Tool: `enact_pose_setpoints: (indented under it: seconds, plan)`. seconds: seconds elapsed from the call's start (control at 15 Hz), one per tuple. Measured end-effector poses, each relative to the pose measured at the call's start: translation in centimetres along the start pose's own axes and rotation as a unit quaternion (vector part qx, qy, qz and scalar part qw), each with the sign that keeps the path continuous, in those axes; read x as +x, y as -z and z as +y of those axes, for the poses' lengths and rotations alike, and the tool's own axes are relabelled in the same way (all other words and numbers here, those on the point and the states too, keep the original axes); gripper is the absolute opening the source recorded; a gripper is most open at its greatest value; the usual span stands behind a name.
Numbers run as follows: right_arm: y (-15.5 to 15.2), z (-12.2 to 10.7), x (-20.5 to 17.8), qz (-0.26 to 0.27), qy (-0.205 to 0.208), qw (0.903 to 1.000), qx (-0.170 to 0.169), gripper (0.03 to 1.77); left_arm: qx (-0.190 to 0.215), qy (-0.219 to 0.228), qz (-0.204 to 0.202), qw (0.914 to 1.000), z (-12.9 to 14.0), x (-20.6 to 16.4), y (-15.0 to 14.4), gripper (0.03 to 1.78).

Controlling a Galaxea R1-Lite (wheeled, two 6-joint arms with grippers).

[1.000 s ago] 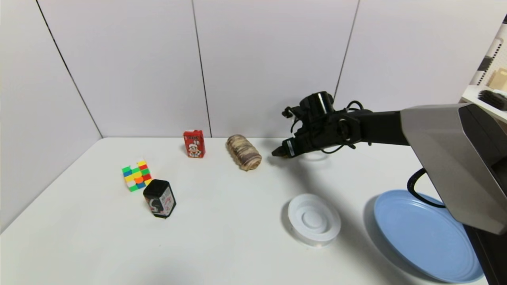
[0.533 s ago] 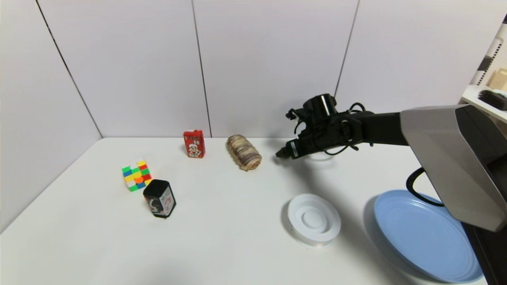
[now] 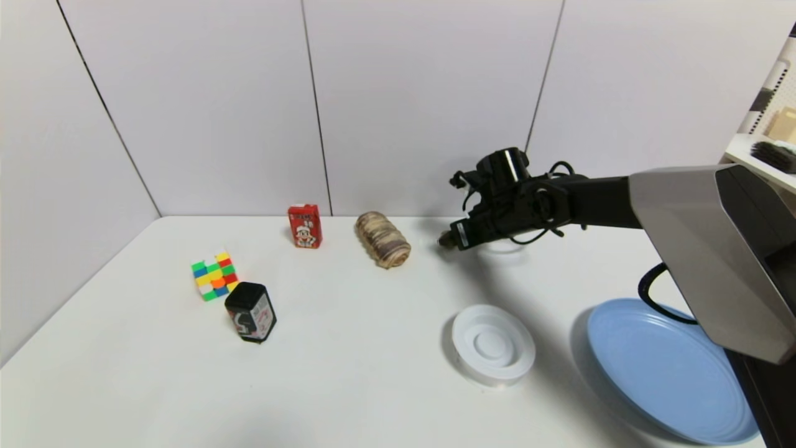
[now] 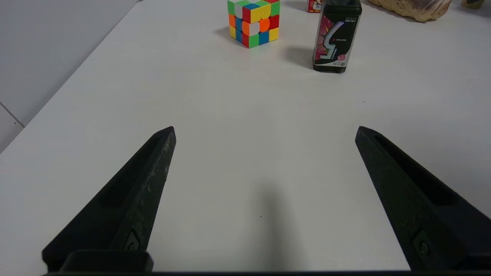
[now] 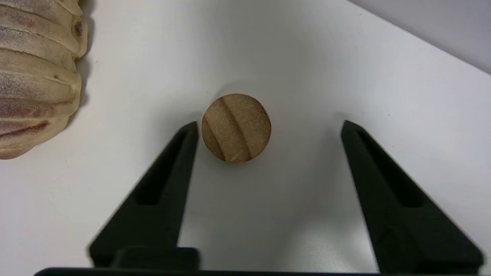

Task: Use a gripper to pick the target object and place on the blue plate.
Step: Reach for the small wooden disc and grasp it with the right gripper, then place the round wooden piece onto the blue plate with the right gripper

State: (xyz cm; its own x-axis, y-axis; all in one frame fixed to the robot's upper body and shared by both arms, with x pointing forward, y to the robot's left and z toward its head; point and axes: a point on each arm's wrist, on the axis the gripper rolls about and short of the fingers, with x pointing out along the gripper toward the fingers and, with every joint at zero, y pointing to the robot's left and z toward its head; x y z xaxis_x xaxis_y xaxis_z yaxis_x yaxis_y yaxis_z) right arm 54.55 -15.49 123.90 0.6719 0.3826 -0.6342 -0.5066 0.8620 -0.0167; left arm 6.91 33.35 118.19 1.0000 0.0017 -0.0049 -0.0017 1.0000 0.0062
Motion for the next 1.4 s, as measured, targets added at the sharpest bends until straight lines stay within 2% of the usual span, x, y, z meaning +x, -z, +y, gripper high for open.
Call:
enact_pose_setpoints:
  seconds: [0.27, 0.33, 0.73, 0.93, 1.2, 1.4]
  plan:
    - [0.0, 0.1, 0.0, 0.000, -0.001, 1.0000, -0.001, 0.69, 0.000, 0.000, 0.000, 1.0000, 0.0, 0.0, 0.0, 1.69]
    - [0.0, 0.1, 0.0, -0.001, -0.001, 1.0000, -0.001, 0.46, 0.000, 0.000, 0.000, 1.0000, 0.0, 0.0, 0.0, 1.69]
    - [-0.5, 0.4, -0.6, -0.008, 0.000, 1.0000, -0.002, 0.46, 0.000, 0.000, 0.000, 1.0000, 0.0, 0.0, 0.0, 1.69]
    - [-2.1, 0.2, -3.3, -0.036, 0.002, 0.9994, -0.002, 0.46, 0.000, 0.000, 0.000, 1.0000, 0.0, 0.0, 0.0, 1.69]
    - [-4.2, -1.1, -11.7, -0.056, 0.017, 0.9981, 0.022, 0.46, 0.000, 0.000, 0.000, 1.0000, 0.0, 0.0, 0.0, 1.69]
    - [-3.1, -3.0, -20.1, -0.052, 0.034, 0.9973, 0.041, 0.46, 0.000, 0.000, 0.000, 1.0000, 0.0, 0.0, 0.0, 1.69]
